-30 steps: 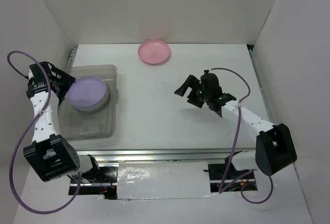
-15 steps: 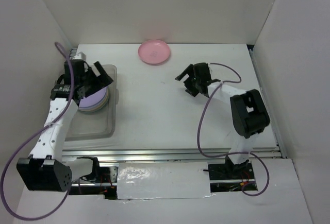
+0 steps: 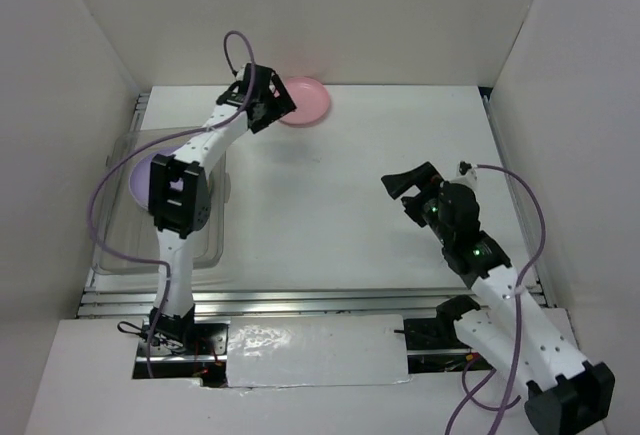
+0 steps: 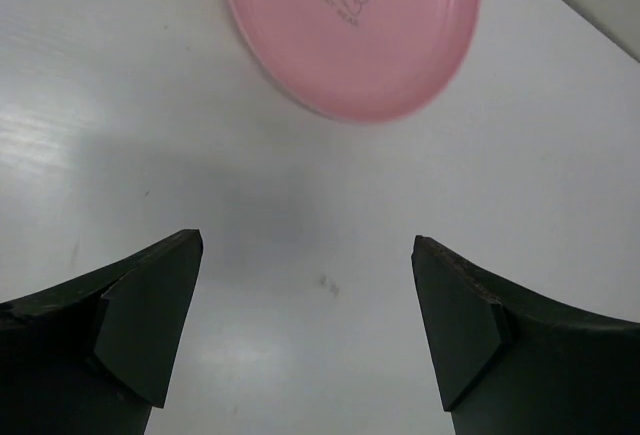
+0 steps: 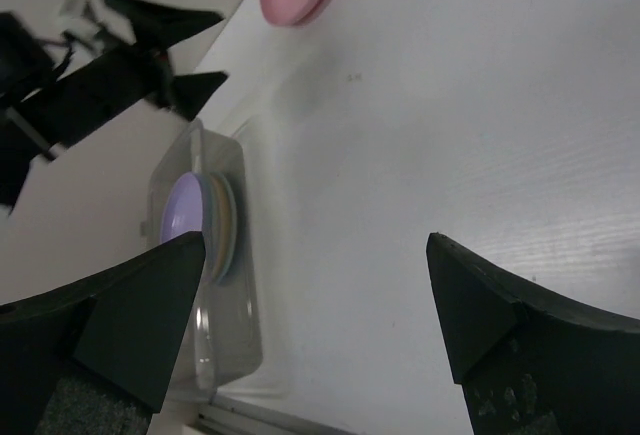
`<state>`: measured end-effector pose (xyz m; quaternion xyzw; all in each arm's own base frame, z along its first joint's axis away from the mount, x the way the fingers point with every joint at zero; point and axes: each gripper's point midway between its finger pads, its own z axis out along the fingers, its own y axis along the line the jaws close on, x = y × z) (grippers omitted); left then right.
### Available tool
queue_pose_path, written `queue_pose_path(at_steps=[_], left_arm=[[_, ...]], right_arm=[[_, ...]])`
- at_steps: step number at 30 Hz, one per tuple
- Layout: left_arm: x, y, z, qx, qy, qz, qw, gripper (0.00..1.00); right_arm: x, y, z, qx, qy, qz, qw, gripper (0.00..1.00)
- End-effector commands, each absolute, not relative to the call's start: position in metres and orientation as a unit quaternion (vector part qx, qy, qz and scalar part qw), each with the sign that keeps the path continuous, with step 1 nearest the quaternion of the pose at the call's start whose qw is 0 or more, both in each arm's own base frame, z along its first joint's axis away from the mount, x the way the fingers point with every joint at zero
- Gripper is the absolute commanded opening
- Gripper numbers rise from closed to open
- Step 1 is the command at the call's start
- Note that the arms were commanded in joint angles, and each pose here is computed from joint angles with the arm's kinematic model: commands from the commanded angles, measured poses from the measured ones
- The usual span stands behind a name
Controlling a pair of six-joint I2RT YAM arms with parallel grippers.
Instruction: Place the plates into the plastic bin on the countertop
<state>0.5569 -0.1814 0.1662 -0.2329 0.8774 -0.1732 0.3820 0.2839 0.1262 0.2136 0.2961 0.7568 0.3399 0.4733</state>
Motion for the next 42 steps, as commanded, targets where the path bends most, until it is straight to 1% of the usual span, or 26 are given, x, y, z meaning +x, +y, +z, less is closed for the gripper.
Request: queue_pose_path(at_steps=[1,3,5,7,11,17,19,23,28,31,35,37,39,40,42], left_arm=[[0.591,-0.183,0.137,-0.302,0.857,-0.146,0.39,0.99],[0.603,-0.185,0.116,-0.321,0.852,-0.145,0.388,0.99],[0.612,-0.191,0.109,-0.338,0.837,-0.164,0.398,0.99],[0.616,-0.19,0.103,-0.352,0.827,-0.161,0.407,0.99],[0.626,-0.201,0.1,-0.371,0.812,-0.173,0.417,0.99],[0.636,-0.22,0.069,-0.388,0.801,-0.2,0.41,0.99],[0.634,-0.215,0.055,-0.401,0.805,-0.183,0.397,0.99],[0.638,-0.205,0.05,-0.419,0.797,-0.155,0.407,0.99],[0.645,-0.19,0.053,-0.427,0.783,-0.132,0.432,0.99],[0.652,-0.187,0.056,-0.422,0.78,-0.125,0.444,0.96],[0.656,-0.185,0.04,-0.421,0.784,-0.115,0.442,0.93],[0.659,-0.182,0.03,-0.42,0.787,-0.115,0.437,0.9],[0.66,-0.181,0.022,-0.421,0.79,-0.122,0.428,0.79],[0.659,-0.178,0.015,-0.426,0.792,-0.124,0.419,0.76],[0.657,-0.174,0.009,-0.429,0.793,-0.119,0.415,0.74]], right_arm=[[0.254,0.123,0.199,0.266,0.779,0.335,0.459,1.0],[0.244,0.123,0.196,0.254,0.786,0.334,0.453,1.0],[0.235,0.124,0.194,0.243,0.788,0.341,0.452,1.0],[0.23,0.127,0.19,0.229,0.794,0.343,0.447,1.0],[0.226,0.131,0.182,0.208,0.808,0.338,0.434,1.0],[0.224,0.142,0.171,0.185,0.817,0.353,0.418,1.0],[0.224,0.143,0.168,0.182,0.821,0.352,0.41,1.0],[0.22,0.145,0.172,0.174,0.822,0.354,0.41,1.0],[0.215,0.144,0.192,0.166,0.811,0.364,0.427,1.0],[0.211,0.142,0.202,0.163,0.805,0.368,0.436,1.0],[0.207,0.139,0.21,0.161,0.801,0.371,0.442,1.0],[0.204,0.14,0.216,0.156,0.798,0.376,0.444,1.0],[0.201,0.14,0.223,0.154,0.794,0.382,0.447,1.0],[0.199,0.139,0.224,0.154,0.793,0.384,0.448,1.0],[0.197,0.139,0.231,0.153,0.785,0.391,0.455,1.0]])
